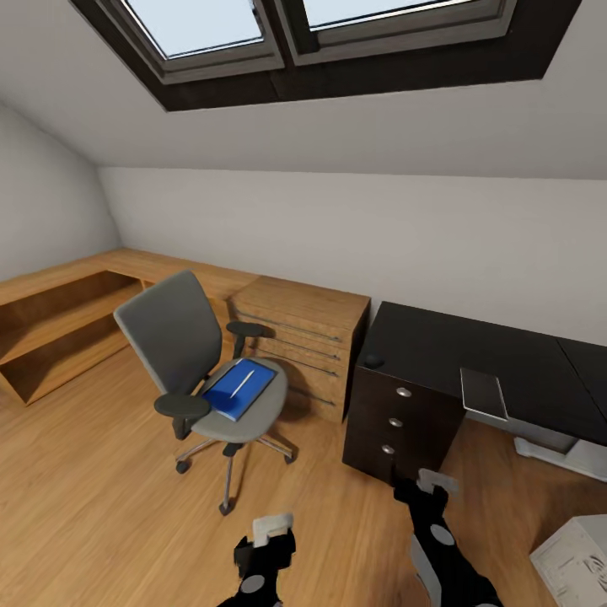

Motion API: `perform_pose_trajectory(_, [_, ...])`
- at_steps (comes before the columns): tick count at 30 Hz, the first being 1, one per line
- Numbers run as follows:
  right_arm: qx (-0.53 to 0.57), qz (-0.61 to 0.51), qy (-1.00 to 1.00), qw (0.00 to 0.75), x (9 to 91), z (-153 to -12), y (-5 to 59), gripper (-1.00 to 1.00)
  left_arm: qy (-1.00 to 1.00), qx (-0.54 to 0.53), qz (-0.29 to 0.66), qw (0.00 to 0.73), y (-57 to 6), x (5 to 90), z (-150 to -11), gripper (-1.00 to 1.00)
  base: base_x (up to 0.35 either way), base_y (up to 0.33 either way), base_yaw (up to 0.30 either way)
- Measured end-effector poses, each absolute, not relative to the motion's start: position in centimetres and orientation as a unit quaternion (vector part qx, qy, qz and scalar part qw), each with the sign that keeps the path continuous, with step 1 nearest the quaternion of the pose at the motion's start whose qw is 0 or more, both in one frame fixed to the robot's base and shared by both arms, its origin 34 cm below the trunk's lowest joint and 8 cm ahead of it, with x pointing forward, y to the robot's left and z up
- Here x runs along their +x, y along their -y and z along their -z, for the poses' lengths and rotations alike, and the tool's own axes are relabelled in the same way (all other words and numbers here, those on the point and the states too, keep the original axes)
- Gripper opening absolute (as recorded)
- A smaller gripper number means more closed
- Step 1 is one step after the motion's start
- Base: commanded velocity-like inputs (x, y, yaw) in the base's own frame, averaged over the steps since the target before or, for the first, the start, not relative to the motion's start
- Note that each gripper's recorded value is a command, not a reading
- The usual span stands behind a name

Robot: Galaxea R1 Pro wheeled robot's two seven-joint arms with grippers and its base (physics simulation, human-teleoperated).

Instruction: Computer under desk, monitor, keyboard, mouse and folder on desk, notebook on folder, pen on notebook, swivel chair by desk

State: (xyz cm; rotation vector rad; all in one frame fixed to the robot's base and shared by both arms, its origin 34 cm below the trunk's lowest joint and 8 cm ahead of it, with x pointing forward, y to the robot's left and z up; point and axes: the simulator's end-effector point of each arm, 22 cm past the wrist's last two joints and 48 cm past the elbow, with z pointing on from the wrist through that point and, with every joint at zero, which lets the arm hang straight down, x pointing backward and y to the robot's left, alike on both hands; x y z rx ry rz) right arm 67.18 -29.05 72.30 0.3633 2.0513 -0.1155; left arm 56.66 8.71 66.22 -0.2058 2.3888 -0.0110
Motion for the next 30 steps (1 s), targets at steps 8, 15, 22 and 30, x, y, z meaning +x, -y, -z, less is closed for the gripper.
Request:
perform_pose_trajectory(8, [0.131,0.096,-0.848,0.504,73.6,-79.3,30.0,1.00,-0.920,-0.114,0.007,0.375,-7.8,61.0,-74.8,1.00,0.000,0.000,0.000])
perform_pose_trajectory(15, [0.118,0.094,-0.868,0.474,78.0,-83.3,28.3,1.00,-0.912,-0.154,0.022,0.380,-9.5,64.0,-80.3,1.00,0.000,0.000,0.000])
perform_pose_trajectory(22, [0.119,0.084,-0.879,0.455,78.6,-83.8,27.6,1.00,-0.911,-0.168,0.005,0.376,-12.3,64.6,-80.1,1.00,0.000,0.000,0.000])
perform_pose_trajectory(30, [0.120,0.068,-0.882,0.451,78.3,-83.5,25.7,1.00,-0.909,-0.157,0.003,0.386,-13.0,64.7,-80.7,1.00,0.152,0.000,0.000])
